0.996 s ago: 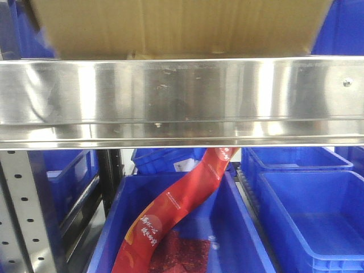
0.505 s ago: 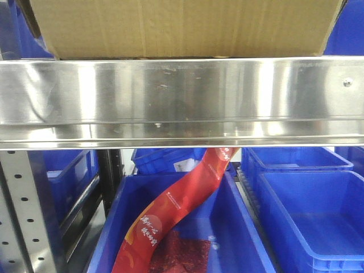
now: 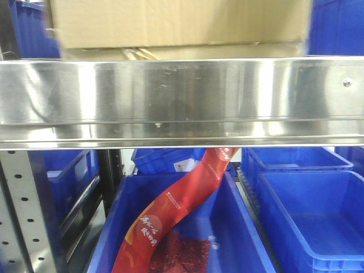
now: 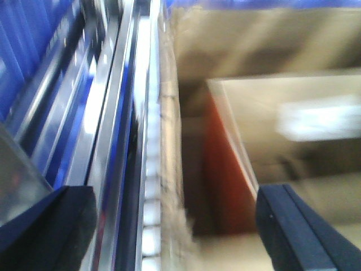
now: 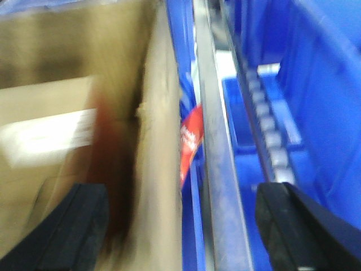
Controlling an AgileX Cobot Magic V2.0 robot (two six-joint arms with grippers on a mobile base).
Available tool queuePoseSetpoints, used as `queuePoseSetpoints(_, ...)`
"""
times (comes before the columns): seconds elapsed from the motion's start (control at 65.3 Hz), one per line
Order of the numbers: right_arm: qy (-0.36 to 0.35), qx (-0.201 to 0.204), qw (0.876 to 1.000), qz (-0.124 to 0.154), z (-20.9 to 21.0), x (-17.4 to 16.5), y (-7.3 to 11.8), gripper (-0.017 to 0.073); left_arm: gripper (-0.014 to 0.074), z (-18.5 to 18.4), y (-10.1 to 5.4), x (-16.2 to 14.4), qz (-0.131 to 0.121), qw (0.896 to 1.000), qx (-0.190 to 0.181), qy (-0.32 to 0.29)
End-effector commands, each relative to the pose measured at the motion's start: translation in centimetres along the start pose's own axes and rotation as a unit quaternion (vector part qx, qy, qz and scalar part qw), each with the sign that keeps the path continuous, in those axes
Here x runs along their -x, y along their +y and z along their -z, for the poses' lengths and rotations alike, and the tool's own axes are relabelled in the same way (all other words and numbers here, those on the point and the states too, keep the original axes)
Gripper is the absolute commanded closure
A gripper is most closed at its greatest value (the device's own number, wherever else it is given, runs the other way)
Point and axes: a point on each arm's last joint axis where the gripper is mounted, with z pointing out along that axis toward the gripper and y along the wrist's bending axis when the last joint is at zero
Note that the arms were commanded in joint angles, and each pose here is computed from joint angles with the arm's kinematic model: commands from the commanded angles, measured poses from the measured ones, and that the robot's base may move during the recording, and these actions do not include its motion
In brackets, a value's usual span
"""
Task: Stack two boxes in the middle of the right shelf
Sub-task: 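Lower the stacked boxes onto the middle shelf with both grippers, then open both grippers and pull them back from the boxes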
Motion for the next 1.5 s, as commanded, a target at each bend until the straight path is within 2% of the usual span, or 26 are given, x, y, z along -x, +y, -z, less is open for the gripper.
queuePoseSetpoints(0.0,-0.019,-0.006,1.000,0.015,1.6,0.6,-0.6,0.0198,0.0173,2.1,0.6,0.8,0.013,1.000,-0.010,-0.025)
queuePoseSetpoints(0.061,-0.012,-0.012,0.999,0.029,1.8,0.5,-0.7,0.0318,0.0253,2.6,0.7,0.8,0.020,0.999,-0.017,-0.022)
queuePoseSetpoints(0.214,0.032,-0.035,0.998,0.041,1.1,-0.3,-1.0,0.0720,0.0590,2.2,0.6,0.6,0.019,1.000,-0.014,-0.012)
queuePoseSetpoints(0.26,0.036,-0.037,0.997,0.051,1.0,-0.4,-1.0,0.0719,0.0706,2.3,0.6,0.4,0.021,1.000,-0.013,-0.005)
queuePoseSetpoints(0.322,0.038,-0.037,0.996,0.070,1.0,-0.4,-1.0,0.0720,0.0703,2.3,0.5,0.3,0.002,1.000,-0.022,0.001)
queuePoseSetpoints(0.398,0.032,-0.025,0.997,0.063,1.7,-0.3,-1.0,0.0720,0.0703,2.8,0.1,0.4,-0.035,0.998,-0.055,-0.007)
queuePoseSetpoints(0.475,-0.008,-0.003,0.995,0.101,2.8,-0.2,-1.0,0.0720,0.0704,3.7,-0.5,0.5,-0.063,0.993,-0.091,-0.036)
queuePoseSetpoints(0.505,-0.029,0.007,0.993,0.115,3.3,-0.3,-1.0,0.0720,0.0704,4.0,-0.8,0.4,-0.066,0.991,-0.103,-0.050)
queuePoseSetpoints(0.613,-0.066,0.034,0.990,0.123,3.9,-1.8,-1.3,0.0720,0.0704,4.7,-1.2,-1.0,-0.070,0.983,-0.142,-0.088)
queuePoseSetpoints(0.72,-0.101,0.069,0.984,0.127,3.8,-5.0,-1.8,0.0720,0.0704,4.6,-1.0,-3.9,-0.059,0.975,-0.182,-0.111)
queuePoseSetpoints(0.796,-0.129,0.098,0.981,0.110,4.3,-7.1,-2.3,0.0720,0.0704,4.3,-0.2,-6.2,-0.056,0.973,-0.190,-0.118)
queuePoseSetpoints(0.873,-0.147,0.119,0.979,0.079,4.7,-9.1,-2.9,0.0720,0.0704,4.5,1.7,-8.5,-0.029,0.975,-0.183,-0.125)
queuePoseSetpoints(0.996,-0.145,0.110,0.981,0.069,5.3,-11.6,-4.5,0.0720,0.0704,5.3,4.5,-11.8,0.003,0.975,-0.169,-0.142)
queuePoseSetpoints(1.149,-0.155,0.099,0.980,0.070,6.9,-13.8,-5.9,0.0720,0.0704,7.6,7.6,-15.8,0.017,0.976,-0.141,-0.168)
queuePoseSetpoints(1.317,-0.196,0.101,0.974,0.061,10.2,-14.2,-6.8,0.0720,0.0704,10.4,9.3,-18.6,0.011,0.971,-0.130,-0.200)
queuePoseSetpoints(1.486,-0.238,0.112,0.963,0.056,12.2,-14.0,-7.1,0.0720,0.0704,13.4,10.1,-19.2,0.020,0.956,-0.139,-0.257)
